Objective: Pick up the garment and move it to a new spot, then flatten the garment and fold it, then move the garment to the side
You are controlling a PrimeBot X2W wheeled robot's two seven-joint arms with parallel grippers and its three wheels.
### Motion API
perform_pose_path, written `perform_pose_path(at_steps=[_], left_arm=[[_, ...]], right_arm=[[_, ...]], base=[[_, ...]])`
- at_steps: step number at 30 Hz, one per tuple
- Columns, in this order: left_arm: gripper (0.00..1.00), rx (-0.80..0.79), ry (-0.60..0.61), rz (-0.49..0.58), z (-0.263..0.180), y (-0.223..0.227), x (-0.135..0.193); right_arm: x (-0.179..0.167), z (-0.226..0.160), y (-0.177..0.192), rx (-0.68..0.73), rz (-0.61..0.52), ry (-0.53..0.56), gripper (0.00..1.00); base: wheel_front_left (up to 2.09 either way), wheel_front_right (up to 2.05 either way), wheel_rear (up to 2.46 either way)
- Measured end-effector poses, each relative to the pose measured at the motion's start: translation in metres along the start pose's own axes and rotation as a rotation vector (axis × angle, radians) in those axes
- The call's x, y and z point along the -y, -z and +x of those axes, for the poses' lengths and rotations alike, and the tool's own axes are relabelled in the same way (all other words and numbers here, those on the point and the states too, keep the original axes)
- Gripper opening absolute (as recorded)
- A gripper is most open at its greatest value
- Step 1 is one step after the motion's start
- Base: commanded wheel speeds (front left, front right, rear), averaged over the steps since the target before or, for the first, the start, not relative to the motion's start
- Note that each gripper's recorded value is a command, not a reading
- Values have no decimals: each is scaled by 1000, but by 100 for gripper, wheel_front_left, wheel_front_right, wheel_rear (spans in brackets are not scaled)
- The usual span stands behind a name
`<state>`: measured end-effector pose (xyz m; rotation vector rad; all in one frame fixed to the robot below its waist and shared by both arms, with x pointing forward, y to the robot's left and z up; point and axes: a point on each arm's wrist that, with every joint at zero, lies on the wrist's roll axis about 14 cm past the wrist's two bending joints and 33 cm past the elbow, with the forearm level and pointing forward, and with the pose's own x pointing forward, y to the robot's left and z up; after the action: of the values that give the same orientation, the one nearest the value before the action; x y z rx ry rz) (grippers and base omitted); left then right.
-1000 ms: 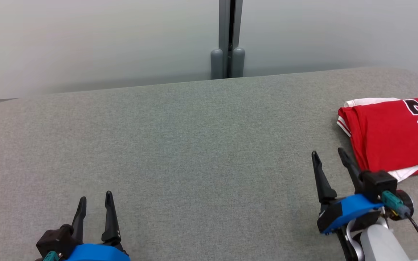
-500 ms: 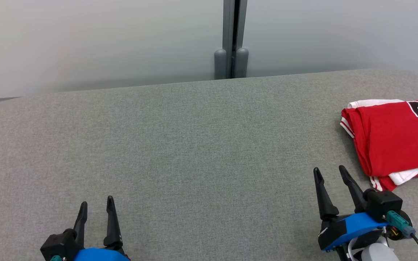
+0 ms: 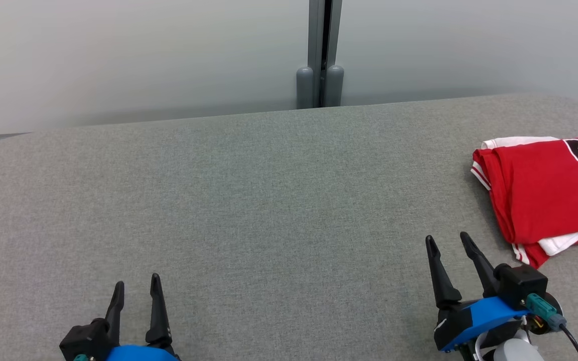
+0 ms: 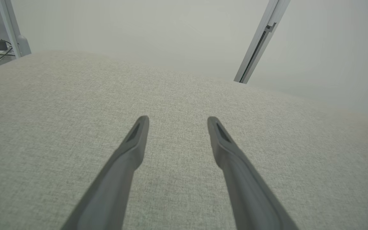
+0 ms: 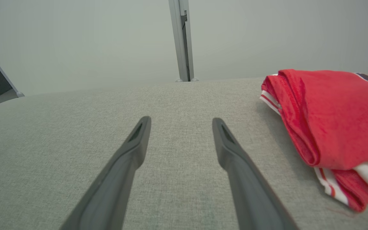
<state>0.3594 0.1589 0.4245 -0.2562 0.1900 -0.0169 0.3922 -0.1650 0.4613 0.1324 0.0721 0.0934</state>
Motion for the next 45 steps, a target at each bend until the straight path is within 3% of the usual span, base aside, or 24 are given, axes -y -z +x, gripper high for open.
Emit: perform_pose_path(at_steps=[1, 6, 24, 45], left_arm=[[0, -3, 1, -1, 0, 1, 0], [0, -50, -16, -25, -4, 14, -3], [0, -63, -82, -341, -1, 6, -16], [0, -27, -79, -626, 7, -14, -18]], right_arm=[[0, 0, 1, -3, 0, 0, 0], [3, -6, 17, -58, 29, 16, 0], [18, -5, 5, -30, 371, 105, 0], [26, -6, -4, -1, 677, 141, 0]], base=[[0, 0, 0], [0, 0, 0], [0, 0, 0], [0, 0, 0]])
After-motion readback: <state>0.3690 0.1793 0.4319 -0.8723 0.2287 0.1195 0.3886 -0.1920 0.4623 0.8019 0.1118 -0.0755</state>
